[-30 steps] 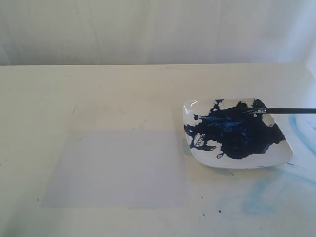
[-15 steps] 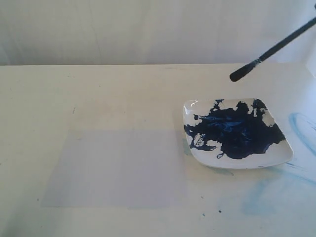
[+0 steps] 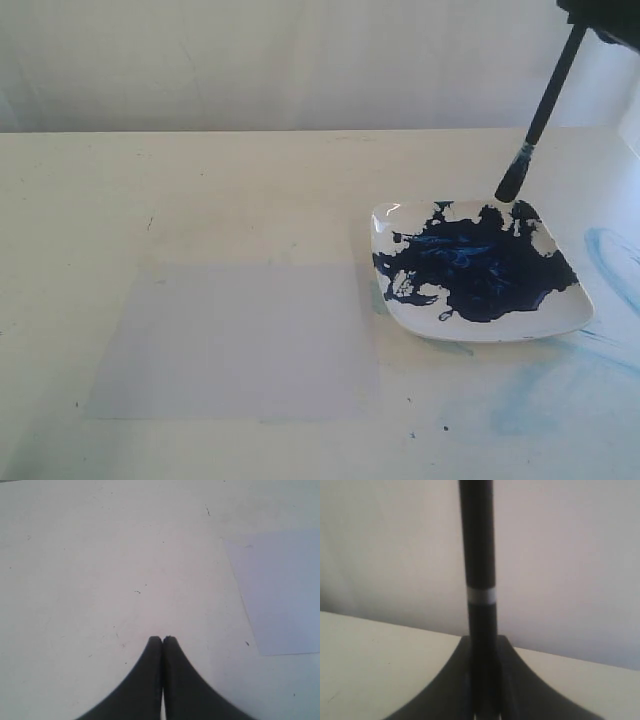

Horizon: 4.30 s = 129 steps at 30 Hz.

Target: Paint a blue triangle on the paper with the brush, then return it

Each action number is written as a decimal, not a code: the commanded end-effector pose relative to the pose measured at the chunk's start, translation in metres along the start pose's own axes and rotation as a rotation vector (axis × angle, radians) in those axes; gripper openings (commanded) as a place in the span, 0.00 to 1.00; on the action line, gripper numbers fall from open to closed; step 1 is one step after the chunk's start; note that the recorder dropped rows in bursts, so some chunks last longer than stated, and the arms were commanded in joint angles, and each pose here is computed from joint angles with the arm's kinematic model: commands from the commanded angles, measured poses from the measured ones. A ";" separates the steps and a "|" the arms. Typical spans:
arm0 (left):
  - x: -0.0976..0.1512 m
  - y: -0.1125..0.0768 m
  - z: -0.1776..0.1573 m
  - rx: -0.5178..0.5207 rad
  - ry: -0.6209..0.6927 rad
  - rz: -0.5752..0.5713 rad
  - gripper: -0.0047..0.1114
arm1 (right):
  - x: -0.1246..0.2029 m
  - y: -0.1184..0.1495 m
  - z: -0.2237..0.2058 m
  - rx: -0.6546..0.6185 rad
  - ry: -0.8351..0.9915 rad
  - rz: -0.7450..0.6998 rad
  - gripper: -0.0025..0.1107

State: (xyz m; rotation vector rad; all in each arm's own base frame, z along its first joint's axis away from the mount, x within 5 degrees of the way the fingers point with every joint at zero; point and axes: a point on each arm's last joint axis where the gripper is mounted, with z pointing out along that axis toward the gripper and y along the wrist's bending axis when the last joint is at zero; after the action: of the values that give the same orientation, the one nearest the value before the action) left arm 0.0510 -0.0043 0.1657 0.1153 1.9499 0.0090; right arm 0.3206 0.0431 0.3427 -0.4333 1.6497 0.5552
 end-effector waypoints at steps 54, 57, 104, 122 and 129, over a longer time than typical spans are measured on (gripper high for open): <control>0.001 0.000 0.000 0.002 -0.001 -0.010 0.04 | 0.086 -0.047 0.032 0.077 0.177 -0.014 0.02; 0.001 0.000 0.000 0.002 -0.001 -0.010 0.04 | 0.091 -0.049 0.034 0.089 0.195 -0.007 0.02; -0.024 0.005 -0.003 -0.066 -0.278 0.073 0.04 | 0.050 -0.025 0.018 -0.006 0.067 -0.039 0.02; -0.066 0.014 -0.029 -0.127 -0.778 -0.096 0.04 | 0.050 -0.024 0.018 -0.014 0.061 -0.016 0.02; -0.119 0.022 -0.061 -0.242 -0.867 -0.005 0.04 | 0.047 -0.020 0.018 -0.067 0.031 -0.011 0.02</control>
State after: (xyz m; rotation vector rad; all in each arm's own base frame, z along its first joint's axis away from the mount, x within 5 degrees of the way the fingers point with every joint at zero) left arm 0.0430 0.0085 0.2752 -0.0506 1.1198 0.1013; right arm 0.3409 0.0409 0.2898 -0.5113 1.6812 0.5735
